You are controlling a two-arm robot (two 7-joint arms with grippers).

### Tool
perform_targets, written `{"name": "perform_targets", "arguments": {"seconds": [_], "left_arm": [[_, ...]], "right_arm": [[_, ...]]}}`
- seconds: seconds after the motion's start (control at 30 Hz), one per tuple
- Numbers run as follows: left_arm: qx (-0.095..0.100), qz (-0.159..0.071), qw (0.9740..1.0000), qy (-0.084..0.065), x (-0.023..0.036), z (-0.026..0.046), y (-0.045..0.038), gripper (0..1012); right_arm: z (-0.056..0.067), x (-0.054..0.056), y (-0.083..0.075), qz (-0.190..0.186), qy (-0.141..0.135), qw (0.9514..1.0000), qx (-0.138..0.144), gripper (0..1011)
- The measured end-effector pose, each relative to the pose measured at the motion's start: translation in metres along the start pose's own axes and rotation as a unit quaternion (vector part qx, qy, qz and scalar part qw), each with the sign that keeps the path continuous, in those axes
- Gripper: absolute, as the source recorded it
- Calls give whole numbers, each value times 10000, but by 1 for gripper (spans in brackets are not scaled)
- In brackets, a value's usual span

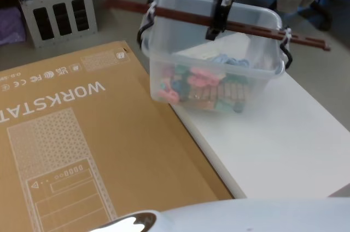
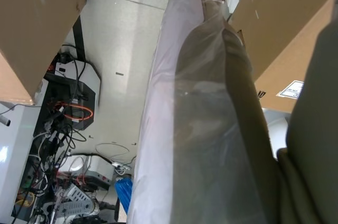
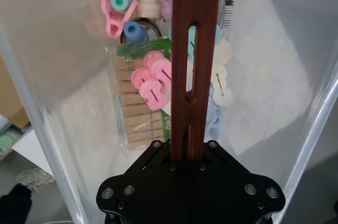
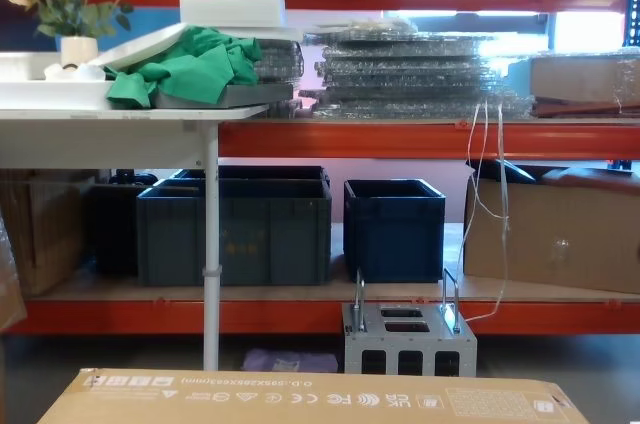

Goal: Use one hand to grasp the basket and place it at the designated location.

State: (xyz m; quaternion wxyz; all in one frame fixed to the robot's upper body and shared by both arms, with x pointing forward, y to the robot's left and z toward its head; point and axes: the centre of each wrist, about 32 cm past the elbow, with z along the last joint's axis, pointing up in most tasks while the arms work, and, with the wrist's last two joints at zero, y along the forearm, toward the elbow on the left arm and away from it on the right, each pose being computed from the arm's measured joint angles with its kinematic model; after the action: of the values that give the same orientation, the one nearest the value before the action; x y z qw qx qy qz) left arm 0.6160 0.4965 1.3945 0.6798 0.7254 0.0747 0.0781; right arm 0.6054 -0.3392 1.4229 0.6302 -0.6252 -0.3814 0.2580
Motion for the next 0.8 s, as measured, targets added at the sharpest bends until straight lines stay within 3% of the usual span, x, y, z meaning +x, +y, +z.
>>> {"name": "perform_targets", "arguments": {"seconds": [0.37, 0.5, 0.6, 0.73, 0.8], "left_arm": [[3, 0, 10000, 4, -1, -3, 0, 0], [3, 0, 10000, 3, -1, -3, 0, 0], [3, 0, 10000, 5, -1, -4, 0, 0], [3, 0, 10000, 4, 0, -4, 0, 0], [4, -1, 10000, 8, -1, -6, -1, 0]], "right_arm": [[155, 178, 25, 6, -602, 9982, 12, 0], [310, 273, 26, -35, -1005, 9949, 10, 0], [371, 308, 26, -45, -1135, 9935, 5, 0], [585, 396, 20, -77, -1553, 9878, -26, 0], [624, 409, 22, -75, -1625, 9867, -35, 0]]}}
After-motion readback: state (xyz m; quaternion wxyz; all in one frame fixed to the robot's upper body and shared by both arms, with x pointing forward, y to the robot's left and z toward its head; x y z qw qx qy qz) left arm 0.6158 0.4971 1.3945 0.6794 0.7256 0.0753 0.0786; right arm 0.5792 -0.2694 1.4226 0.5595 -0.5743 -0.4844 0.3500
